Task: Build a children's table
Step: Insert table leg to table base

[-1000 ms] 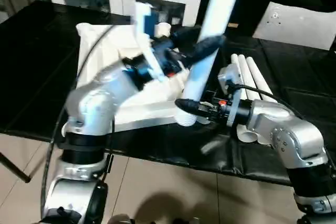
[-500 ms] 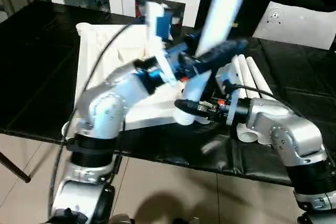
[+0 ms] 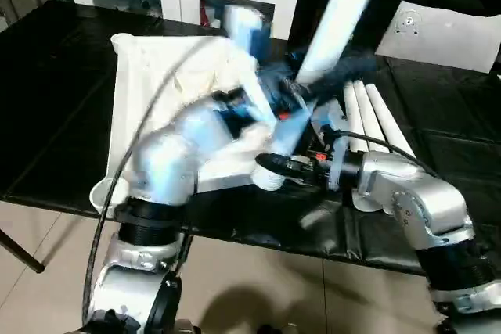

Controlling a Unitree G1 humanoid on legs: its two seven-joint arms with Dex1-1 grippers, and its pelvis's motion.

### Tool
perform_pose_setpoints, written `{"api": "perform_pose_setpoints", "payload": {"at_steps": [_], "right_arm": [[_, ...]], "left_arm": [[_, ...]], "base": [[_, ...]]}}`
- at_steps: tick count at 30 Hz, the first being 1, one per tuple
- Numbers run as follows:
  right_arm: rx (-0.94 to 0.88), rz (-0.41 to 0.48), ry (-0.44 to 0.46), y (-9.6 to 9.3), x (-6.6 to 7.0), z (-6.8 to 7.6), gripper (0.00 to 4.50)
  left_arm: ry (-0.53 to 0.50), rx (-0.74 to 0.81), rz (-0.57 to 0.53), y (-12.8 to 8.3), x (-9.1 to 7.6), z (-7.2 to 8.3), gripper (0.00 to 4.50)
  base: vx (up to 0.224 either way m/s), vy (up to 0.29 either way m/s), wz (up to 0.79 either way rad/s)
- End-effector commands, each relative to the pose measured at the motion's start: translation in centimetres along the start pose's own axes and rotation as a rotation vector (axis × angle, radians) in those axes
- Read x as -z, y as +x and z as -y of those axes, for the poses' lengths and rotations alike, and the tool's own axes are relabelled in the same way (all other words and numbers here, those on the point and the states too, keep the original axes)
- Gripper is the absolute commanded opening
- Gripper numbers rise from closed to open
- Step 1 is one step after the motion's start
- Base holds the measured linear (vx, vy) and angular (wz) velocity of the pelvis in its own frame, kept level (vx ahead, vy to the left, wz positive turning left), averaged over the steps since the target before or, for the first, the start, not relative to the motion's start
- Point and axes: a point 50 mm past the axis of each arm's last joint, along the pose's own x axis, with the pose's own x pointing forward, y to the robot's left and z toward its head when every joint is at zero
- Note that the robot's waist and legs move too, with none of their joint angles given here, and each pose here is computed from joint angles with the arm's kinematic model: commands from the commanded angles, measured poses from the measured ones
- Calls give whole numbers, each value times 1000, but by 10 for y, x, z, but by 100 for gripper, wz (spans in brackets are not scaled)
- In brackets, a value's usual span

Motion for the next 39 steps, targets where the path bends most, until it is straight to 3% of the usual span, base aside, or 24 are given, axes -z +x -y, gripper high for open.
{"api": "perform_pose_setpoints", "payload": {"at_steps": [1,3,7,8,11,12,13,17,20,21,23,30,32,39], "right_arm": [[48,80,29,-6,-12,7,194],[72,157,99,-7,-14,10,194],[87,213,144,-6,-16,11,194],[107,219,147,-6,-15,13,194],[272,181,89,-12,-9,26,193],[272,181,89,-12,-9,26,193],[354,152,60,-16,-4,34,193],[500,108,25,-29,4,47,193],[557,108,23,-36,6,51,193],[582,108,19,-40,7,53,193],[585,110,21,-41,8,53,193],[575,103,-9,-38,9,49,193],[574,103,-11,-37,10,49,193],[568,99,-14,-37,12,46,193]], "left_arm": [[-54,99,47,5,-10,13,450],[-108,109,96,2,-15,14,450],[-100,44,123,0,-15,6,450],[-83,16,129,-1,-16,3,450],[97,-192,84,-12,-18,-20,450],[97,-192,84,-12,-18,-20,450],[211,-307,12,-22,-16,-33,450],[342,-448,-181,-50,-6,-53,450],[441,-465,-331,-63,5,-59,450],[543,-458,-510,-74,20,-65,450],[597,-434,-628,-82,31,-68,450],[573,-322,-854,-100,69,-81,450],[549,-311,-870,-101,74,-85,450],[515,-275,-951,-104,86,-95,384]], "base": [[0,0,0],[0,0,0],[0,0,0],[0,0,0],[0,0,0],[0,0,0],[0,0,0],[0,0,0],[0,0,0],[0,0,0],[0,0,0],[0,0,0],[0,0,0],[0,0,0]]}}
